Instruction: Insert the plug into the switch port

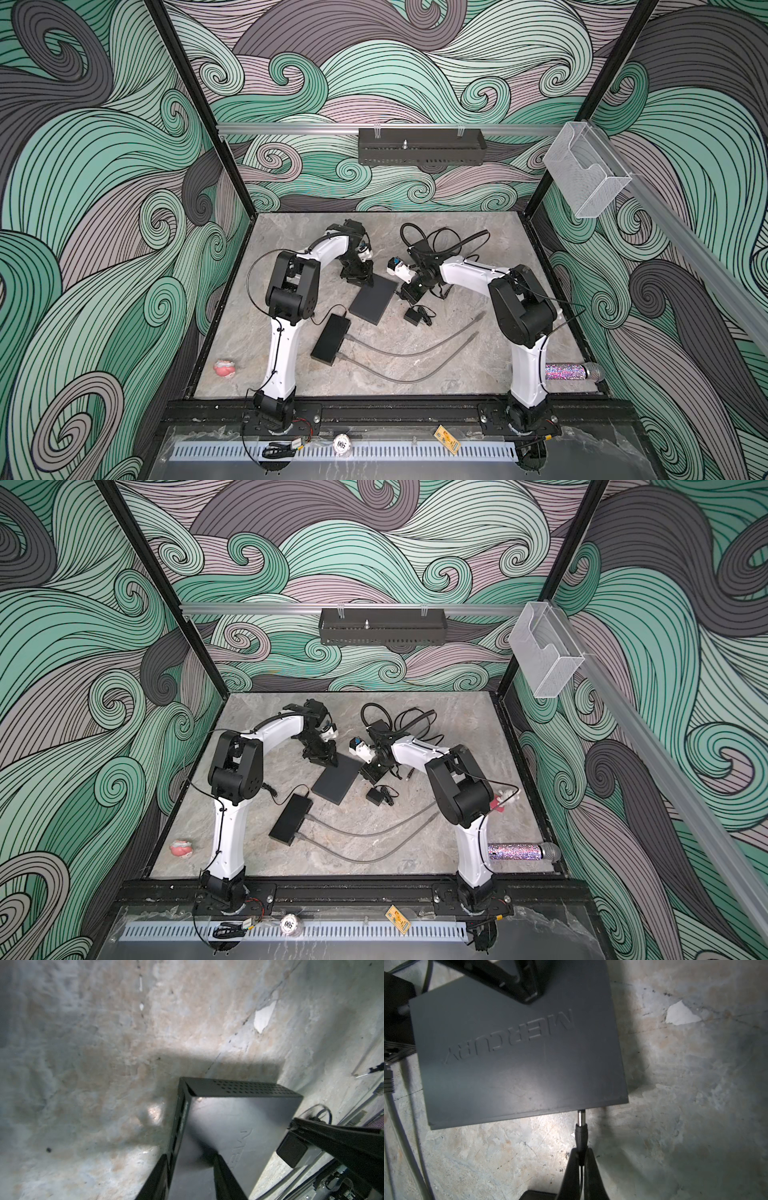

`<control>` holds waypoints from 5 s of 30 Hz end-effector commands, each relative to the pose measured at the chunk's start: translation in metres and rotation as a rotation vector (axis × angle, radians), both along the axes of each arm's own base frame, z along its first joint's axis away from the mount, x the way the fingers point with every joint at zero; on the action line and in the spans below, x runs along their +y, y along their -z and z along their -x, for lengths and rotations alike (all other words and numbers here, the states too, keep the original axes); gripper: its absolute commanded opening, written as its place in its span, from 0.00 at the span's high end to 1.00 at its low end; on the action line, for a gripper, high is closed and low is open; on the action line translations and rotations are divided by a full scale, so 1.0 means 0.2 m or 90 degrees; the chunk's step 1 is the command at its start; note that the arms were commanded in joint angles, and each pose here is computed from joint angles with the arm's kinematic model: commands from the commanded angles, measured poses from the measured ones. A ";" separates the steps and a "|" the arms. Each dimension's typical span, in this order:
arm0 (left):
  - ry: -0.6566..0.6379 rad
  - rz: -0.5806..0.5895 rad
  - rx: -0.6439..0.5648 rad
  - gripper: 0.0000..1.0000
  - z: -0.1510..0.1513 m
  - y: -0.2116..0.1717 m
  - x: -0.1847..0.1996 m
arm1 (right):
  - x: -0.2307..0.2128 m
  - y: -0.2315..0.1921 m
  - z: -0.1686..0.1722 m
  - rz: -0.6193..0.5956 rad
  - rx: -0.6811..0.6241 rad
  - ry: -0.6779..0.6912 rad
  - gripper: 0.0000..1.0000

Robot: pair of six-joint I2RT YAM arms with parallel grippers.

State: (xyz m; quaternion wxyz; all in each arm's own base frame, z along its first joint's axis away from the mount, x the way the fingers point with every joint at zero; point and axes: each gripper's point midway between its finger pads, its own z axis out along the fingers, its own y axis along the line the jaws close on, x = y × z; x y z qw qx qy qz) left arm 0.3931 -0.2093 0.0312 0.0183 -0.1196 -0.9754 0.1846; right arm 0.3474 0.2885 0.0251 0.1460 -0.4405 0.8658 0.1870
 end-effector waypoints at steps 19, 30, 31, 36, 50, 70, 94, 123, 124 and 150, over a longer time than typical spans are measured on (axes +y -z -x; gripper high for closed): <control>0.030 -0.029 0.045 0.64 0.07 0.11 0.00 | 0.07 -0.01 -0.09 -0.035 -0.022 -0.008 1.00; 0.060 -0.015 0.055 0.67 0.10 0.14 -0.03 | 0.12 -0.04 -0.18 -0.046 -0.054 -0.069 1.00; 0.061 -0.017 0.057 0.67 0.11 0.14 -0.03 | 0.12 -0.05 -0.19 -0.048 -0.058 -0.068 1.00; 0.070 -0.024 0.056 0.67 0.11 0.15 -0.03 | 0.15 -0.12 -0.23 -0.083 -0.077 -0.052 1.00; 0.102 -0.032 0.045 0.67 0.13 0.16 -0.05 | 0.21 -0.11 -0.18 -0.061 -0.069 -0.186 1.00; 0.139 -0.036 0.036 0.67 0.17 0.15 -0.11 | 0.36 -0.18 -0.32 -0.079 -0.144 -0.204 1.00; -0.094 0.064 -0.266 0.52 -0.06 -0.75 0.13 | -0.23 -0.47 0.11 0.045 -0.044 0.295 0.32; -0.096 0.158 -0.275 0.52 0.00 -0.88 0.07 | -0.14 -0.04 0.29 0.266 -0.023 0.002 0.44; -0.096 0.158 -0.274 0.52 0.00 -0.88 0.07 | -0.13 -0.04 0.29 0.265 -0.027 -0.003 0.45; -0.097 0.149 -0.267 0.52 -0.01 -0.85 0.08 | -0.02 -0.86 0.21 -0.110 -0.024 0.109 0.70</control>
